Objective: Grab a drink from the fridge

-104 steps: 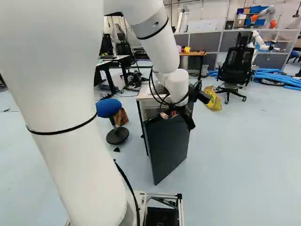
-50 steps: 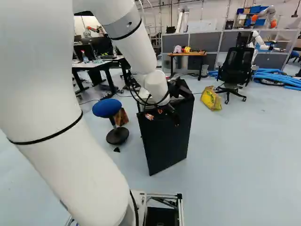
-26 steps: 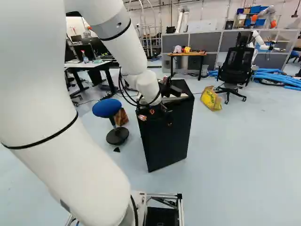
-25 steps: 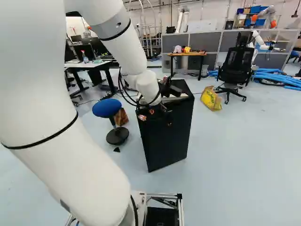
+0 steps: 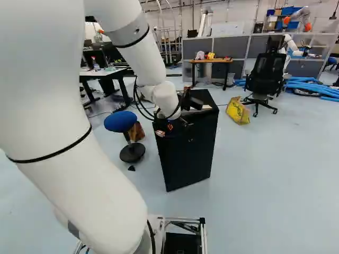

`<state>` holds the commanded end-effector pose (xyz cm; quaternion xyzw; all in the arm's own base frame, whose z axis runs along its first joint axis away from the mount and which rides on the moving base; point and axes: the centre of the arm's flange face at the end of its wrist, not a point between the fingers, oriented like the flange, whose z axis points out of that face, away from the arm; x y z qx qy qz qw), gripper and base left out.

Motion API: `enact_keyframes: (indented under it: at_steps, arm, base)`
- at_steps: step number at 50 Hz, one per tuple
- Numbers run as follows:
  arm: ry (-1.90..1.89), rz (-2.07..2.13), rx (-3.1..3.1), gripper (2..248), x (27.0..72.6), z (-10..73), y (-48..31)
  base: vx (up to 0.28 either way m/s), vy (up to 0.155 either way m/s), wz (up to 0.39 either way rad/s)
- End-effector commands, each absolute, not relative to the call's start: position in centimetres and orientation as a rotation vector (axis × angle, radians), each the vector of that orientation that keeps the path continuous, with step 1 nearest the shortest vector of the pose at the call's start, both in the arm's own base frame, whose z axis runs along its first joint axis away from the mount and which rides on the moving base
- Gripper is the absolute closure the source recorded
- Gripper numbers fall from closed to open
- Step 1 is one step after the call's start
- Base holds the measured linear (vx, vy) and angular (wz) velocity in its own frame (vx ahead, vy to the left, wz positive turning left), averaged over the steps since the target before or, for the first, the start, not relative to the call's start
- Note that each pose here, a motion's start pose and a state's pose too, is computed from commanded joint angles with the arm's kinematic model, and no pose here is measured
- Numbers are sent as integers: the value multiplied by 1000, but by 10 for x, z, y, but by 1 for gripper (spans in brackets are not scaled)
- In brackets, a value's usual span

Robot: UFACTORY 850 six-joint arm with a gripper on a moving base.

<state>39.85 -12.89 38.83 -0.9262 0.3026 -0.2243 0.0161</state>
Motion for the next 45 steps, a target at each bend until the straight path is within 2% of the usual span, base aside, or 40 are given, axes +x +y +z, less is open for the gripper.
enact_keyframes:
  at_steps: [45]
  arm:
    - [643,-929,-2977,3,405,388,-113]
  base:
    - [0,0,0]
